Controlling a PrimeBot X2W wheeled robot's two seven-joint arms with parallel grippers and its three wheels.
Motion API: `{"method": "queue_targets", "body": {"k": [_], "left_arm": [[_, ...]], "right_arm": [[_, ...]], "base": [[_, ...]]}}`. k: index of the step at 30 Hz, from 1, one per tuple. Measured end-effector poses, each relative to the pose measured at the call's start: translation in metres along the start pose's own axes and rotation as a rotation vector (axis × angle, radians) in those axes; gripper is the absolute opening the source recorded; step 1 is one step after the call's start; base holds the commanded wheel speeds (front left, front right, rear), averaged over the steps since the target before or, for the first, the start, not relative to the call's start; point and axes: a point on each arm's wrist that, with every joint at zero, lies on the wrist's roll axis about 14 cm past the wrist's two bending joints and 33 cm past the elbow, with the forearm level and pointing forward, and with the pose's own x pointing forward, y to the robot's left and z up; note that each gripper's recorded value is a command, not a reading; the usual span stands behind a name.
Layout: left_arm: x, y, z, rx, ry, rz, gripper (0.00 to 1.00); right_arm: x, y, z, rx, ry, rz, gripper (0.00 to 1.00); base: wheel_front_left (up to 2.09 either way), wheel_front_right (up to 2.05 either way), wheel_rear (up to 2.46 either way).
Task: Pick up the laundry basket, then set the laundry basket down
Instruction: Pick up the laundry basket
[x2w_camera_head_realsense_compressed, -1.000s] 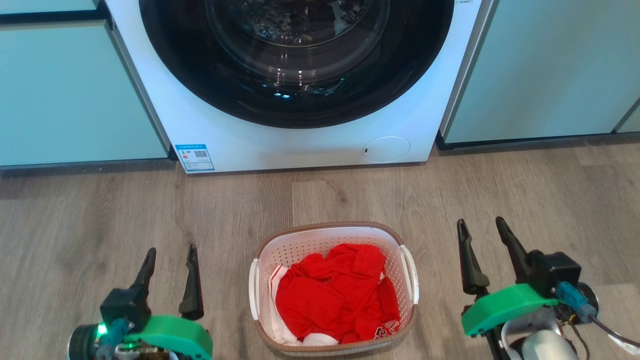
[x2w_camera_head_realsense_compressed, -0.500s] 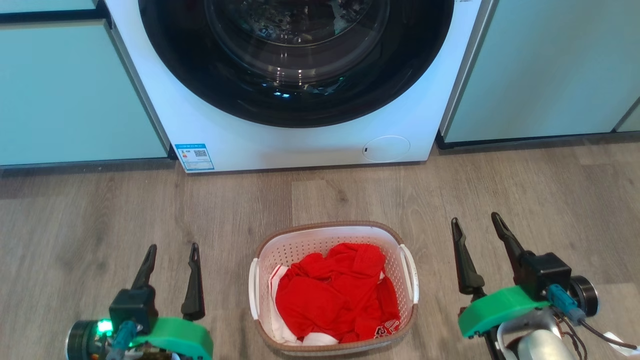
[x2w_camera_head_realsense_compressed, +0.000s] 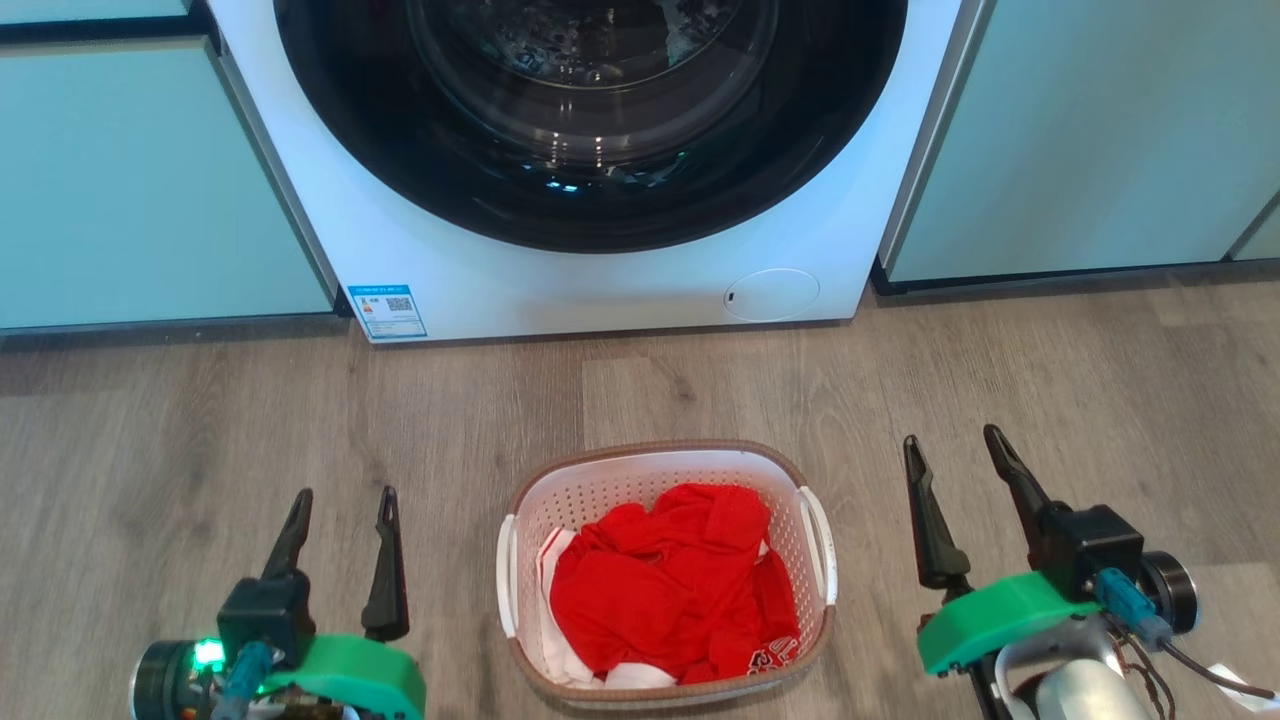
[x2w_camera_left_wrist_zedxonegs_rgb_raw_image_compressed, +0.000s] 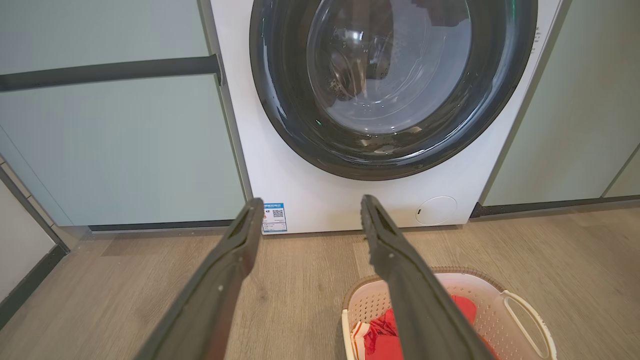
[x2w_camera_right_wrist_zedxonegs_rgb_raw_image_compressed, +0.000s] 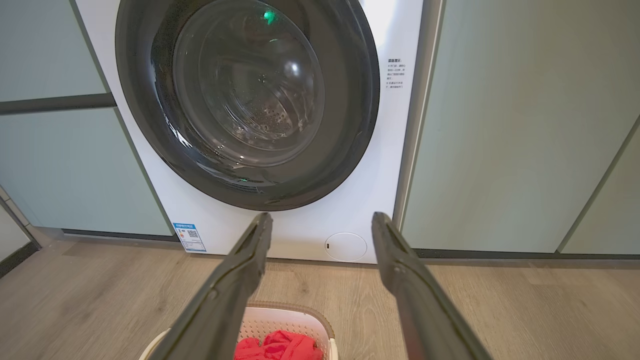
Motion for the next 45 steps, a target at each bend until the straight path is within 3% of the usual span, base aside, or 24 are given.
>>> {"method": "queue_targets", "body": {"k": [19,25,45], "left_arm": [[0.005,-0.005,-0.033,-0.041,0.107,-0.007,1.0],[0.023,-0.005,-0.053,-0.065,0.164,-0.005,1.0],[0.084,-0.019,-0.159,-0.147,0.435,-0.035,1.0]], "right_arm": [[0.007,-0.009,-0.031,0.015,0.092,-0.021,1.0],[0.027,-0.021,-0.047,0.013,0.129,-0.04,1.0],[0.086,-0.049,-0.163,0.01,0.376,-0.058,1.0]], "base": [[0.0,0.0,0.0],[0.0,0.0,0.0],[0.0,0.0,0.0]]}}
